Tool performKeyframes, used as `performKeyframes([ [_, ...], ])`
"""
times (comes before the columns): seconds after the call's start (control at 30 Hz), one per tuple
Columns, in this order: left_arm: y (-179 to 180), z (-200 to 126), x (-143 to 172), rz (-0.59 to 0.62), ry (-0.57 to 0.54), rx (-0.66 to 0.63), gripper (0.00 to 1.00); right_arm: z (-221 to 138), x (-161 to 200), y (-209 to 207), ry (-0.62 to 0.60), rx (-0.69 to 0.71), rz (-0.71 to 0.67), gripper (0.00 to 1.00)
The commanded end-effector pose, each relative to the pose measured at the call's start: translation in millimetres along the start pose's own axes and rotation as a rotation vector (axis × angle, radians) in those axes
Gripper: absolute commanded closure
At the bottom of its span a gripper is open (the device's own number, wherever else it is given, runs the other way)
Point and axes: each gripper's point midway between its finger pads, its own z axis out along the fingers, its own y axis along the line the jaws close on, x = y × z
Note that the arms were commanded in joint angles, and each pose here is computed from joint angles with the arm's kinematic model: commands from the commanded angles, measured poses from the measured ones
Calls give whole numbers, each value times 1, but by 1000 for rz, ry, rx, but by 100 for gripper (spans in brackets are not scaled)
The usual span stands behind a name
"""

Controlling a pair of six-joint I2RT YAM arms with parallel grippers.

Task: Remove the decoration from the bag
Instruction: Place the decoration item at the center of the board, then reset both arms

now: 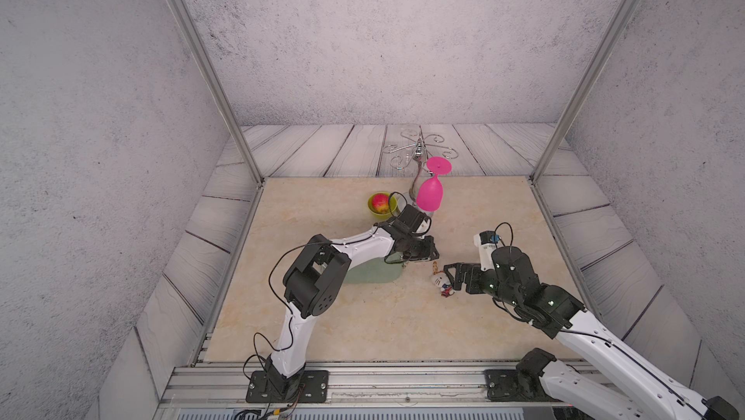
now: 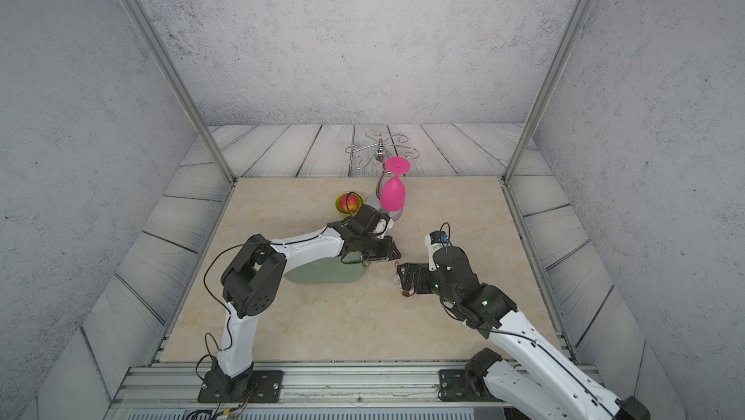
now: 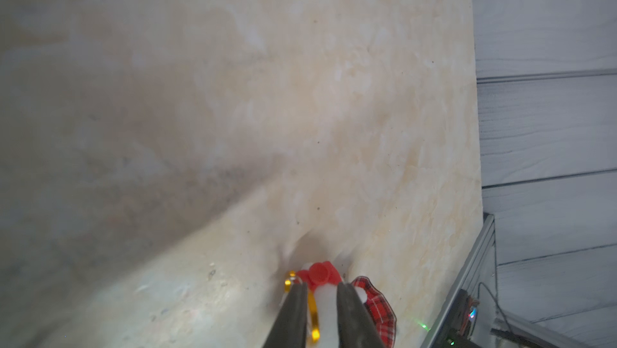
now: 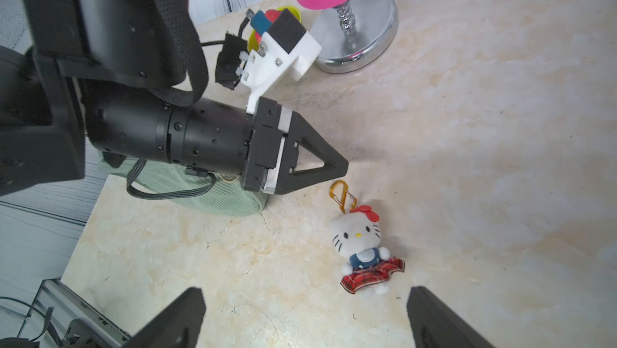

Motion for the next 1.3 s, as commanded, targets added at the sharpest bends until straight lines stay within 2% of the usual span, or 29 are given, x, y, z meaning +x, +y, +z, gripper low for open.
performKeyframes([
  [0.0,-33,-30,-29,72,-75,44,47,-7,-8,-5,-47,30,3,1],
  [0.07,-52,-50,-39,93,-109,72,25,-12,-11,-7,-63,40,3,1],
  [0.17,-83,-86,-52,117,-175,125,10,-22,-18,-10,-98,61,3,1],
  [0.3,-115,-155,-63,159,-312,169,3,-39,-29,-17,-165,102,9,1],
  [0.43,-115,-230,-60,226,-498,68,0,-50,-40,-28,-225,172,-8,1],
  [0.63,-59,-340,-30,321,-850,-271,2,-52,-66,-55,-315,385,-44,1],
  [0.83,34,-408,10,279,-1072,-687,1,-57,-92,-85,-531,568,-82,1],
  [0.97,90,-412,34,304,-1171,-867,1,-59,-96,-109,-679,662,-118,1],
  [1.07,126,-416,45,267,-1234,-946,1,-66,-89,-144,-702,804,-87,1],
  [1.17,170,-419,51,163,-1186,-1062,2,-67,-80,-177,-687,885,-1,1],
  [1.27,205,-420,48,124,-1123,-1144,2,-50,-74,-197,-635,904,23,1],
])
